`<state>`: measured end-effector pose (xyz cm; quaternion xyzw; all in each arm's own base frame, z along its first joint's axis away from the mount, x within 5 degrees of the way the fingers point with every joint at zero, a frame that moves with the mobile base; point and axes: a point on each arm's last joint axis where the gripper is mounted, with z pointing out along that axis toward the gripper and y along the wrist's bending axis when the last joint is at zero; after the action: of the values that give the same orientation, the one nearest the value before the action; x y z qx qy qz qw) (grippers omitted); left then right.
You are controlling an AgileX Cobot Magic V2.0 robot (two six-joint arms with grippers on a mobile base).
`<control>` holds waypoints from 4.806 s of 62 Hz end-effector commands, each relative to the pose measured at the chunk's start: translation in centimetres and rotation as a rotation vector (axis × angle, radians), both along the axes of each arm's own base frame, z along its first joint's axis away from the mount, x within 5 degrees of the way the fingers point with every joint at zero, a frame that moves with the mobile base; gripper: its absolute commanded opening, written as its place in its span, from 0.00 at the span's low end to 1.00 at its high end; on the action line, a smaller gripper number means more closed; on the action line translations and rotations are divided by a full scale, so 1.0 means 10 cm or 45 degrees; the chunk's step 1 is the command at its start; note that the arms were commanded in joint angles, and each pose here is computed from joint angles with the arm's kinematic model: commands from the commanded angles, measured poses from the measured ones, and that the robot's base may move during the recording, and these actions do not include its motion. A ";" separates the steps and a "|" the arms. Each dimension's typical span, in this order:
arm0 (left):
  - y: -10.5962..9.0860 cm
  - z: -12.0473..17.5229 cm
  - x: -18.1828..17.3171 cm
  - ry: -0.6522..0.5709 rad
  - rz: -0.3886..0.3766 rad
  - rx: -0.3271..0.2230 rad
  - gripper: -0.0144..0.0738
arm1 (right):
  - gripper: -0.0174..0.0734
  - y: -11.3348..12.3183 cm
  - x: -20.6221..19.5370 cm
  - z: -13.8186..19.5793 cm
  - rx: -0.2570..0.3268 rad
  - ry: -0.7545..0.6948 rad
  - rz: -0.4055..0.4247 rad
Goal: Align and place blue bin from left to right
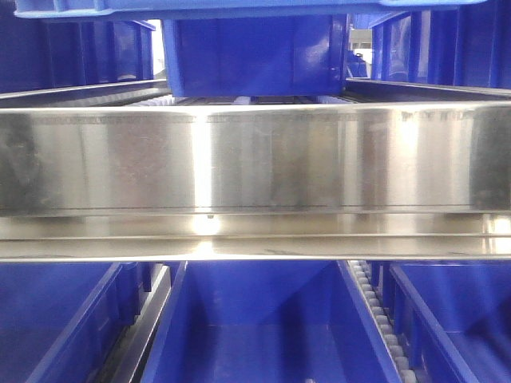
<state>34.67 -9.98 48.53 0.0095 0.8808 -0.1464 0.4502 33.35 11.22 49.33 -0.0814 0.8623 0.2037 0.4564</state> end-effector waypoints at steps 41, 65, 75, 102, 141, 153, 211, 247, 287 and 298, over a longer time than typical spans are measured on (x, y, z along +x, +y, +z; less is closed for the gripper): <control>-0.16 0.23 -0.12 -0.129 -0.107 -0.200 0.18 | 0.10 0.10 -0.05 0.18 0.140 -0.138 0.056; -0.16 0.23 -0.12 -0.129 -0.107 -0.200 0.18 | 0.10 0.10 -0.05 0.18 0.140 -0.138 0.056; -0.16 0.23 -0.12 -0.129 -0.107 -0.200 0.18 | 0.10 0.10 -0.05 0.18 0.140 -0.138 0.056; -0.16 0.23 -0.12 -0.129 -0.107 -0.200 0.18 | 0.10 0.10 -0.05 0.18 0.140 -0.138 0.056; -0.16 0.23 -0.12 -0.129 -0.107 -0.200 0.18 | 0.10 0.10 -0.05 0.18 0.140 -0.138 0.056; -0.16 0.23 -0.12 -0.129 -0.107 -0.200 0.18 | 0.10 0.10 -0.05 0.18 0.140 -0.138 0.056; -0.16 0.23 -0.12 -0.128 -0.107 -0.200 0.18 | 0.10 0.11 -0.06 0.18 0.140 -0.139 0.061; -0.16 0.23 -0.12 -0.130 -0.106 -0.199 0.18 | 0.10 0.11 -0.06 0.18 0.140 -0.139 0.061; -0.16 0.23 -0.12 -0.130 -0.106 -0.199 0.18 | 0.10 0.11 -0.06 0.18 0.140 -0.139 0.061; -0.16 0.23 -0.12 -0.130 -0.106 -0.199 0.18 | 0.10 0.11 -0.06 0.18 0.140 -0.139 0.061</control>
<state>34.43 -9.93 48.18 0.0103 0.8917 -0.1410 0.4300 33.53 11.30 49.49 -0.0773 0.8560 0.2102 0.4660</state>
